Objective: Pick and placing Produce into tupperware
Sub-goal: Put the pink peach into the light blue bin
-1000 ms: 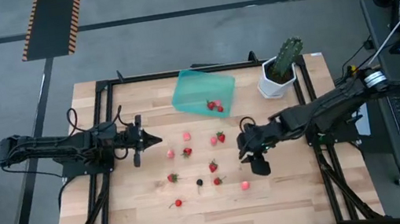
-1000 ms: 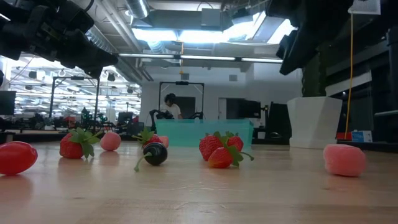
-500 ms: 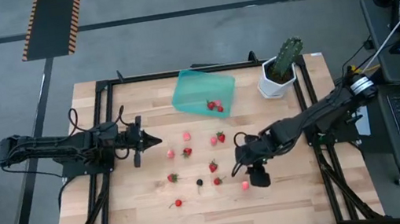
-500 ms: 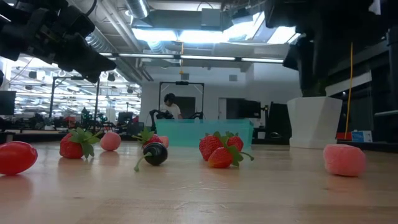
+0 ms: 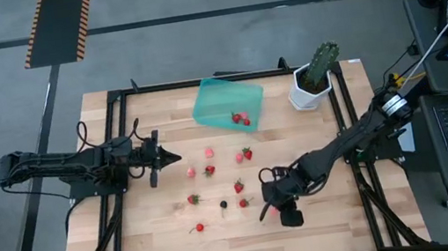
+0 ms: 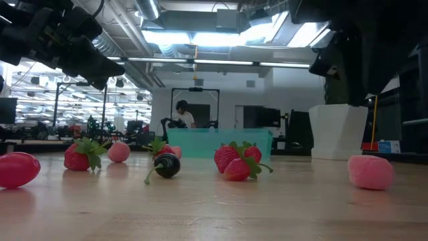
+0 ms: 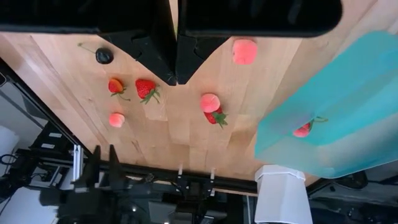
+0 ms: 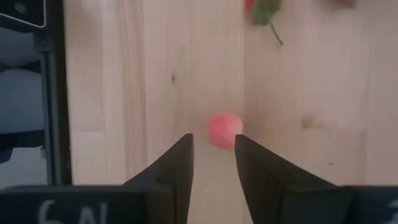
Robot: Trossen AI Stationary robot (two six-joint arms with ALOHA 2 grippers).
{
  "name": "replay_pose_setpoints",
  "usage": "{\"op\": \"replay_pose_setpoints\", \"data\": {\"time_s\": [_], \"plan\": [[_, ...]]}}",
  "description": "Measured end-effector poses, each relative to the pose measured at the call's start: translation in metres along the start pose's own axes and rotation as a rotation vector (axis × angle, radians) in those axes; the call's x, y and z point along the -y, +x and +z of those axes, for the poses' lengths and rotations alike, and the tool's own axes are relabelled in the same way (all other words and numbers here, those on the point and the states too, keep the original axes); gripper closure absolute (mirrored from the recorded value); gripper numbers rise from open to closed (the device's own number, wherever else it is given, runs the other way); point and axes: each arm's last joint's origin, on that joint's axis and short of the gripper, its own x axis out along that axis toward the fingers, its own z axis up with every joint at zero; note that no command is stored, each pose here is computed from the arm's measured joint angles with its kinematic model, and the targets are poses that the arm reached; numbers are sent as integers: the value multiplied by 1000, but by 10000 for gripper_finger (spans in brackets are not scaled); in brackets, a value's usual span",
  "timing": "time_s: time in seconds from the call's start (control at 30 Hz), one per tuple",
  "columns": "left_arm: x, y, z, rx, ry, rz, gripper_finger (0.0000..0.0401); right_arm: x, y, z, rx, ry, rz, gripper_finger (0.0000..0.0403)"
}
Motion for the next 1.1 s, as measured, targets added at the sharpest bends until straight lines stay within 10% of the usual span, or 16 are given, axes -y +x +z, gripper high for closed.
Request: {"op": "replay_pose_setpoints", "data": {"time_s": [1.1], "plan": [[0, 0, 0, -1, 4, 0, 401, 0, 21, 4, -52, 34, -45, 257]]}}
